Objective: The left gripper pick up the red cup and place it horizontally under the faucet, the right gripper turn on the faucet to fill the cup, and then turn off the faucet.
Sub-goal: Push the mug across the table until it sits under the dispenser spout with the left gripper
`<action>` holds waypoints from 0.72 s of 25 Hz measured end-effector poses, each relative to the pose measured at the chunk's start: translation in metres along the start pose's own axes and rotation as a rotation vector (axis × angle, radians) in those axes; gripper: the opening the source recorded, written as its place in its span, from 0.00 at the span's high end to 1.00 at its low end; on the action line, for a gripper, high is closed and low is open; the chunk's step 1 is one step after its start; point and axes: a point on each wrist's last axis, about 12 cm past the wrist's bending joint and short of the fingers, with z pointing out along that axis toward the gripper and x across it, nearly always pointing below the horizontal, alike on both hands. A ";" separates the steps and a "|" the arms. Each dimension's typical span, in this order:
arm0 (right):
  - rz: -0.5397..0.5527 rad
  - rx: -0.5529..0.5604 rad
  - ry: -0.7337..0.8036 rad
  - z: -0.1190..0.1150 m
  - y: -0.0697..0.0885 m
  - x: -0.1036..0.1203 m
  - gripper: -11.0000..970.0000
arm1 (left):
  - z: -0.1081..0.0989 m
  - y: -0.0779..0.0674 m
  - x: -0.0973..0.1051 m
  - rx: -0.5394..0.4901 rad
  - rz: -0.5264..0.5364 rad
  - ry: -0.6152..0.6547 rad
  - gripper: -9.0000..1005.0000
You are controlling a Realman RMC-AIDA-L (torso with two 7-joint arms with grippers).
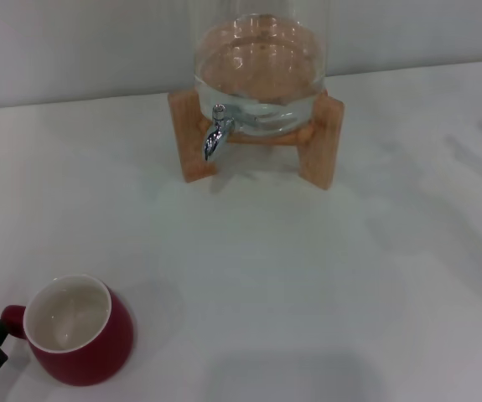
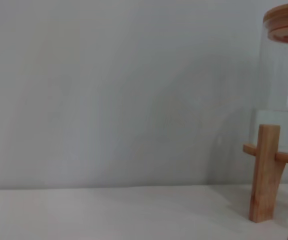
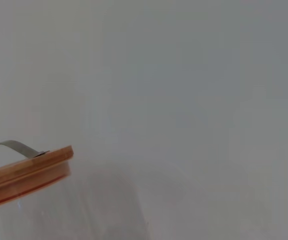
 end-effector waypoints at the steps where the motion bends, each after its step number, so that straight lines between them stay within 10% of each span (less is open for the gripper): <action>1: 0.000 0.001 0.000 0.000 0.000 0.000 0.19 | 0.000 0.000 0.000 0.002 0.000 0.002 0.20; 18: 0.005 0.004 0.001 0.000 0.000 0.001 0.19 | 0.001 -0.002 0.004 0.015 0.017 0.033 0.20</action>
